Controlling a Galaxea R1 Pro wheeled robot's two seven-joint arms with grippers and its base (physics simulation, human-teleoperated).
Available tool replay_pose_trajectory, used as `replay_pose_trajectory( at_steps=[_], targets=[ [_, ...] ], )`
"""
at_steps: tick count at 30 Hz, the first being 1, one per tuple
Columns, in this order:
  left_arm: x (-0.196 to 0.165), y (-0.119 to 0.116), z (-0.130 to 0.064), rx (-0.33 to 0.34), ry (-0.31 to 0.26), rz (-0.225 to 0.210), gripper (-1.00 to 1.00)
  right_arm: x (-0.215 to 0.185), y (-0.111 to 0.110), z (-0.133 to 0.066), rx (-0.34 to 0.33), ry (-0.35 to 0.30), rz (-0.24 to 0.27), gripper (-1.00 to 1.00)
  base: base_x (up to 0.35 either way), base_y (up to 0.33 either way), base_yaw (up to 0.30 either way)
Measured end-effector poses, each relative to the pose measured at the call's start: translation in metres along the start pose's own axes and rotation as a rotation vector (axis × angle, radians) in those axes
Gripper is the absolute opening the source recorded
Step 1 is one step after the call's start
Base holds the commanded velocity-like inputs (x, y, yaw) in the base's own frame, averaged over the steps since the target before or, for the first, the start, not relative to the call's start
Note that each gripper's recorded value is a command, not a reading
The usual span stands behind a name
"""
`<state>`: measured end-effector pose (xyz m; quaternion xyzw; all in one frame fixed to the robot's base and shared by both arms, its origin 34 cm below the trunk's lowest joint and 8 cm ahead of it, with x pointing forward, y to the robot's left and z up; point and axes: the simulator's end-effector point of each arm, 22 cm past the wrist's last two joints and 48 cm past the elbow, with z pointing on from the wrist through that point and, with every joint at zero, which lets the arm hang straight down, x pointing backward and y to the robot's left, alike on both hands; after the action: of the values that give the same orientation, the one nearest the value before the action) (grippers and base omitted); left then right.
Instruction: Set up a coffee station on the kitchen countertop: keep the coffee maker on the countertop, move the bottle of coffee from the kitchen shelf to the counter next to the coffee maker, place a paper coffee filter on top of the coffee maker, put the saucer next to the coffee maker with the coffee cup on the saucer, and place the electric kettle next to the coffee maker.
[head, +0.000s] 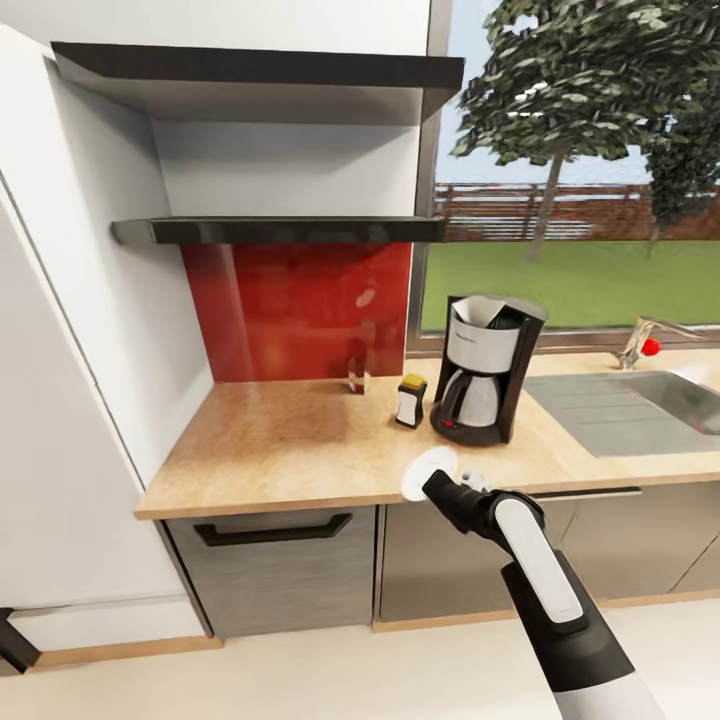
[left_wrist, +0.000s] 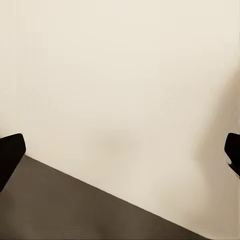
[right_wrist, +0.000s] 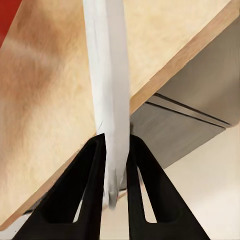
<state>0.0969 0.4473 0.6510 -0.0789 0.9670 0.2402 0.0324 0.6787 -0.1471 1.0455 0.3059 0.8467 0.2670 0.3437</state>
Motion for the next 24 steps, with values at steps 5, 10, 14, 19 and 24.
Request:
replay_pose_trajectory(
  at_steps=[5,10,14,19,24],
  targets=[
    [0.005,0.001,0.000,-0.002,0.007,0.004,1.00,0.000,0.000,0.000,0.001,0.000,0.000,-1.00,0.126,0.000,0.000],
    [0.007,0.003,0.000,-0.003,0.010,0.007,1.00,0.000,0.000,0.000,0.001,0.001,0.001,-1.00,0.181,0.029,0.000],
    [0.008,0.002,-0.001,-0.002,0.011,0.007,1.00,0.001,-0.001,0.001,0.002,0.003,0.002,-1.00,0.275,0.070,0.000],
    [0.008,0.001,-0.001,-0.001,0.011,0.008,1.00,0.004,-0.001,0.002,-0.001,0.018,0.014,-1.00,0.053,0.010,0.000],
    [0.008,0.001,-0.001,0.000,0.012,0.009,1.00,0.011,0.004,0.002,-0.024,0.049,0.043,-1.00,0.075,0.013,0.000]
  ],
)
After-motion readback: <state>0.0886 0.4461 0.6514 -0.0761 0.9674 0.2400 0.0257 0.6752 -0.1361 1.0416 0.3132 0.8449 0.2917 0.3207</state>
